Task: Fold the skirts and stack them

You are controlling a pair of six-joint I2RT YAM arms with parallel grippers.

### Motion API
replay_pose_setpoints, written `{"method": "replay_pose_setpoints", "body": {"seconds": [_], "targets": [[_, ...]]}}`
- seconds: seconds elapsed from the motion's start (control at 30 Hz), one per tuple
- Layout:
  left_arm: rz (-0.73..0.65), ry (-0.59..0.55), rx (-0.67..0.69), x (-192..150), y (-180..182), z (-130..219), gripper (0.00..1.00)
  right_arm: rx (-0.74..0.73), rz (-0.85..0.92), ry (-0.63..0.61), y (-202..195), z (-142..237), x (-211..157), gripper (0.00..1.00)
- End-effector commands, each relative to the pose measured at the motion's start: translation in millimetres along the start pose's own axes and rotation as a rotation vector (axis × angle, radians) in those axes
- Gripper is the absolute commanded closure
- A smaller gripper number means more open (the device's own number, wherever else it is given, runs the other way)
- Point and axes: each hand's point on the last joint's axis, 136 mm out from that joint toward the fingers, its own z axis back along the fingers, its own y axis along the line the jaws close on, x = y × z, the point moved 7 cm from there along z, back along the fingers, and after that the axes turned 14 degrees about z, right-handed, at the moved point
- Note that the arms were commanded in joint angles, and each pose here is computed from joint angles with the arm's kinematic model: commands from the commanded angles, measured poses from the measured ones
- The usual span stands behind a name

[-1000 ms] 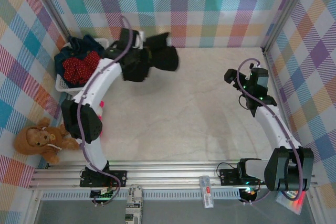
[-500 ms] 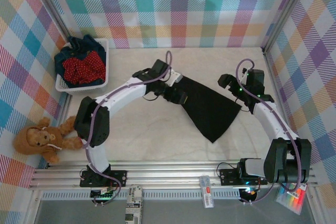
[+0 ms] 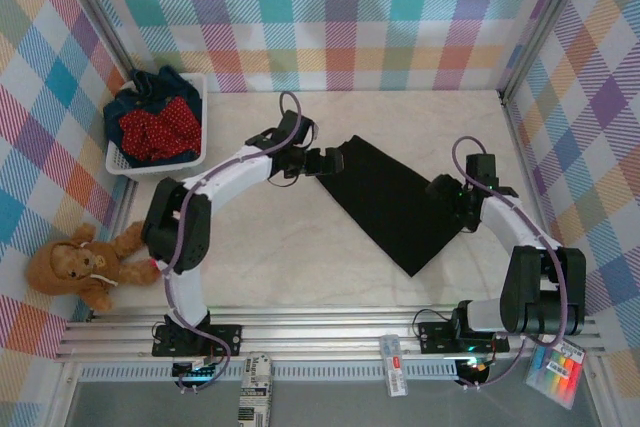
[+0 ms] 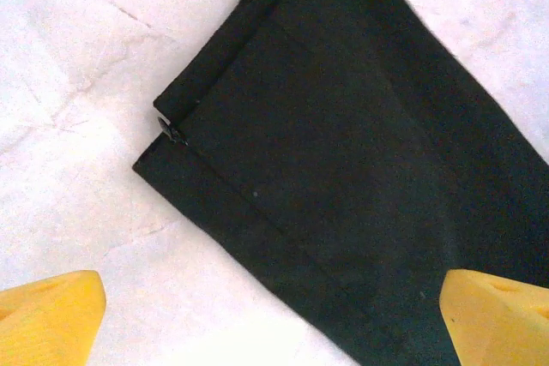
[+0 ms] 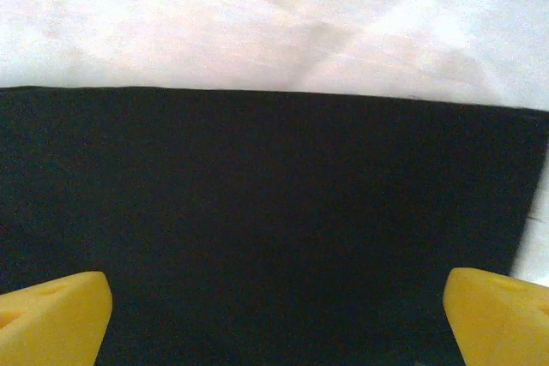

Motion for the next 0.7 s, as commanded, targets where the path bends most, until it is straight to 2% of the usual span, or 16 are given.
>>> {"method": "replay_pose_setpoints", "body": {"seconds": [0.0,0.13,0.2,0.37,0.47,0.6,0.67], "targets": [[0.101,0.039,0.062,5,7,-20,0.0,-0.073,0.017,0.082,-14,-3,-11,0.01],[0.158,0.09,0.054,2,7,-39,0.0,-0.014,0.043,0.178,-9,-14,-20,0.01],[0.183,0.091,0.047,0,9,-41,0.0,0.076,0.06,0.231,1,-20,-26,0.06],[0.202,0.077,0.066,-6,17,-38,0.0,0.278,0.105,0.302,38,-18,-40,0.11],[0.209,0.062,0.102,-7,24,-34,0.0,0.442,0.169,0.323,71,-9,-48,0.14],[0.227,0.012,0.141,-4,31,-23,0.0,0.684,0.329,0.331,124,18,-55,0.14],[0.234,-0.021,0.166,-2,35,-16,0.0,0.7,0.385,0.343,135,29,-54,0.1]]}}
